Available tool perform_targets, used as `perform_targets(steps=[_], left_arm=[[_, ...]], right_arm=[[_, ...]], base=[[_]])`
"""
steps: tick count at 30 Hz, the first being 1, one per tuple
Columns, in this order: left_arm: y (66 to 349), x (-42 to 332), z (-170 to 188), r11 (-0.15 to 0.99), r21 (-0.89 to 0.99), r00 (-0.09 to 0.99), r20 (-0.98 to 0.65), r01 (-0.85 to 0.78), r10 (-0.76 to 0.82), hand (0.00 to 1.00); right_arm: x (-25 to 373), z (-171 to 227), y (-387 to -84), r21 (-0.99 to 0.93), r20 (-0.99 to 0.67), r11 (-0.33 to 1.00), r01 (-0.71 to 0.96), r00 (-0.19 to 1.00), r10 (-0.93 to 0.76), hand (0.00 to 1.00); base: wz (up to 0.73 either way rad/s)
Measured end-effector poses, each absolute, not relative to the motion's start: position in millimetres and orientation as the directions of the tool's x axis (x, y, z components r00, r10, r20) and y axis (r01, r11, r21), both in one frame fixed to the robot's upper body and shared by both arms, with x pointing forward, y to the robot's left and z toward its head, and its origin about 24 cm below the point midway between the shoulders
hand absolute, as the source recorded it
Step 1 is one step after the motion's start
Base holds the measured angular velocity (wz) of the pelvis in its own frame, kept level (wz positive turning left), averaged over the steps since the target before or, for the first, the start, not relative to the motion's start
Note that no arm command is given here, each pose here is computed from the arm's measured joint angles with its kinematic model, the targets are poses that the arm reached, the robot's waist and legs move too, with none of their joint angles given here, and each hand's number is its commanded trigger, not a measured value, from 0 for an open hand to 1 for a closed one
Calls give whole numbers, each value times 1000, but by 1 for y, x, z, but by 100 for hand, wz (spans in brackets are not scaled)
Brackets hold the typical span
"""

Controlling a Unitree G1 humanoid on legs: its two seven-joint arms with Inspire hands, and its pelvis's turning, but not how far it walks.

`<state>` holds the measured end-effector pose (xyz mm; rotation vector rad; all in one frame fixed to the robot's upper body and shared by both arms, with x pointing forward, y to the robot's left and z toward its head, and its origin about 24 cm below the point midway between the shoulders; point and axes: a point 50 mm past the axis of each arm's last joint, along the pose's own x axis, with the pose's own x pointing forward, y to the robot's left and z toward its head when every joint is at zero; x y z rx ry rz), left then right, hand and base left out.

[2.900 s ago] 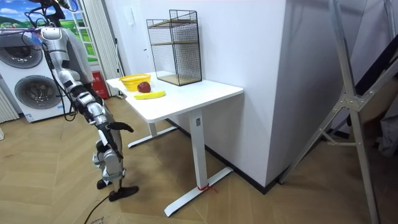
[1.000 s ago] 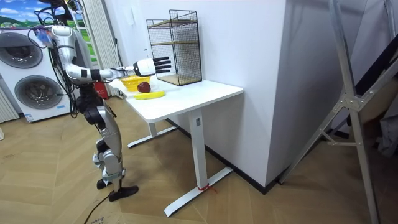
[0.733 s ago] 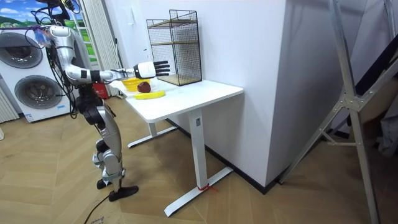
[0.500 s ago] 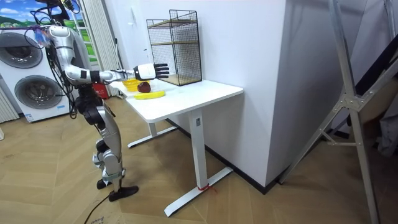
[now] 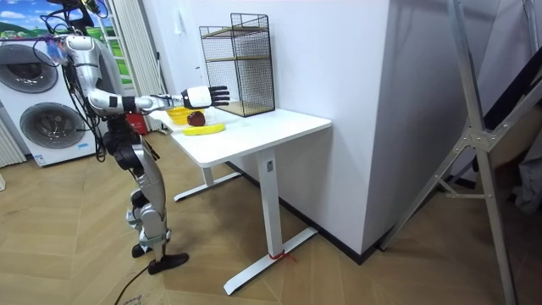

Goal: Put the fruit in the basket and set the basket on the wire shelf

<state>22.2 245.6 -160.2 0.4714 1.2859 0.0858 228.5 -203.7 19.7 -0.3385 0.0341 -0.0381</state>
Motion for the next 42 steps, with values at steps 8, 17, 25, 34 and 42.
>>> perform_targets(steps=[8, 17, 25, 34, 42], left_arm=[[242, 21, -161, 900, 374, 291, -907, 225, 304, 0], [242, 22, -163, 901, 369, 276, -912, 229, 304, 0], [243, 19, -163, 902, 366, 259, -916, 229, 306, 0], [242, 19, -164, 911, 343, 251, -925, 230, 285, 0], [242, 20, -164, 910, 345, 252, -924, 231, 287, 0]], right_arm=[[223, 27, -197, -326, -7, 945, -15, 1000, 14, 0], [219, 27, -189, -321, -28, 942, -95, 995, 91, 0], [210, 15, -185, -286, -104, 947, -147, 987, 122, 0], [205, 11, -181, -272, -137, 940, -205, 975, 173, 0], [196, 2, -182, -254, -176, 944, -209, 970, 167, 0]], base=[[-1], [-4], [-4], [-2], [0]])
